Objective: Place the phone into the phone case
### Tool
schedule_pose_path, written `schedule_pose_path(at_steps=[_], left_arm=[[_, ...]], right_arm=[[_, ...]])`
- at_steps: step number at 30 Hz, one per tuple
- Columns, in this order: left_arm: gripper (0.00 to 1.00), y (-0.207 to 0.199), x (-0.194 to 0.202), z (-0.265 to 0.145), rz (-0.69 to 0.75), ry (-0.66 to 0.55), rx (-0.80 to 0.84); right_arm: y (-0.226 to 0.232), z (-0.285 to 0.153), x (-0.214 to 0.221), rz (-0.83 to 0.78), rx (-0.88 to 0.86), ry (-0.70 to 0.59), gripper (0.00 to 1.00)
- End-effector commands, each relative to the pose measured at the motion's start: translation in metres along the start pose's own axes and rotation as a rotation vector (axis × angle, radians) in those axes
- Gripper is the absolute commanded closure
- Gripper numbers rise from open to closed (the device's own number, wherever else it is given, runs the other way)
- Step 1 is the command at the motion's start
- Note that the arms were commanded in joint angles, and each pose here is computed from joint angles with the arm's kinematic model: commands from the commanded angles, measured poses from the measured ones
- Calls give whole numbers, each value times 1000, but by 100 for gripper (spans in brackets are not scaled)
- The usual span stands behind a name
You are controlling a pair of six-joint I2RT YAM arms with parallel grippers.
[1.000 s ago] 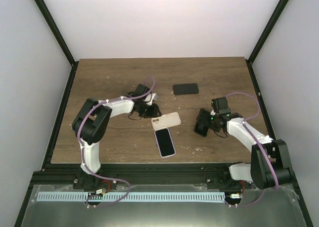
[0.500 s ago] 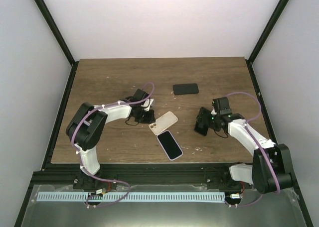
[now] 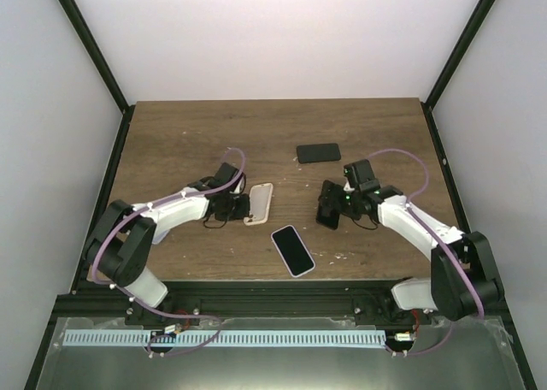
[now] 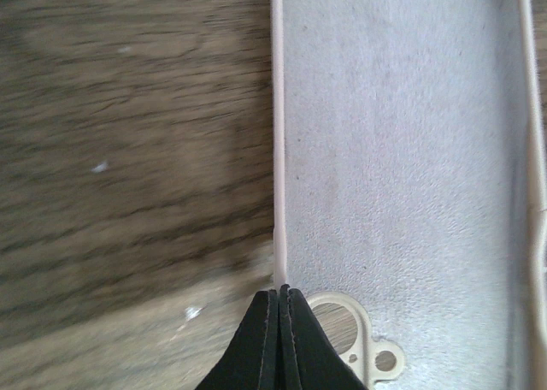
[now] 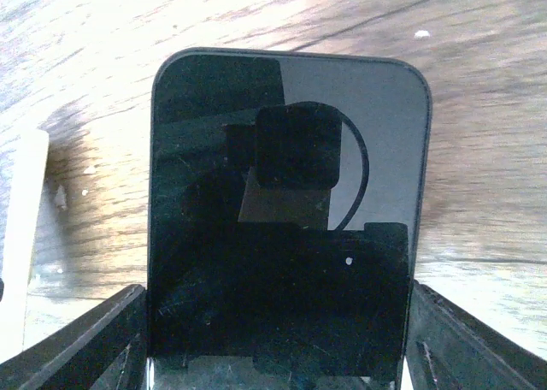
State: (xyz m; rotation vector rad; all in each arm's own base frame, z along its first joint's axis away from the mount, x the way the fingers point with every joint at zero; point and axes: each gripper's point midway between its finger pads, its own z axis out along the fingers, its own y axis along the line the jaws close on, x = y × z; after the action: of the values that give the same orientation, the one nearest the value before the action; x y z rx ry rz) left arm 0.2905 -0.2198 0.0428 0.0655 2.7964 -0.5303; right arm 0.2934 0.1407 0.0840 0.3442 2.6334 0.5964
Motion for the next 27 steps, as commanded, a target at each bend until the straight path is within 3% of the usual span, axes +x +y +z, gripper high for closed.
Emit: schedule_pose_path(at_steps=[1, 5, 7, 11, 15, 20, 27], left_arm=[[100, 21, 6, -9, -127, -55, -67], [100, 19, 17, -7, -181, -46, -24], [95, 12, 20, -4, -212, -32, 30], [78, -18, 23, -5, -241, -21, 233], [62, -21, 13, -17, -254, -66, 290], [44, 5, -3, -36, -312, -114, 287], [8, 55, -18, -64, -409, -203, 214]], right_arm=[[41, -3, -16, -26, -67, -39, 40], [57, 4, -12, -37, -86, -23, 40], [67, 8, -8, -52, -96, -10, 40], [85, 16, 1, -90, -103, 18, 40], [105, 20, 5, -125, -118, 28, 40], [135, 26, 7, -159, -148, 32, 40], [176, 47, 22, -211, -172, 69, 40]])
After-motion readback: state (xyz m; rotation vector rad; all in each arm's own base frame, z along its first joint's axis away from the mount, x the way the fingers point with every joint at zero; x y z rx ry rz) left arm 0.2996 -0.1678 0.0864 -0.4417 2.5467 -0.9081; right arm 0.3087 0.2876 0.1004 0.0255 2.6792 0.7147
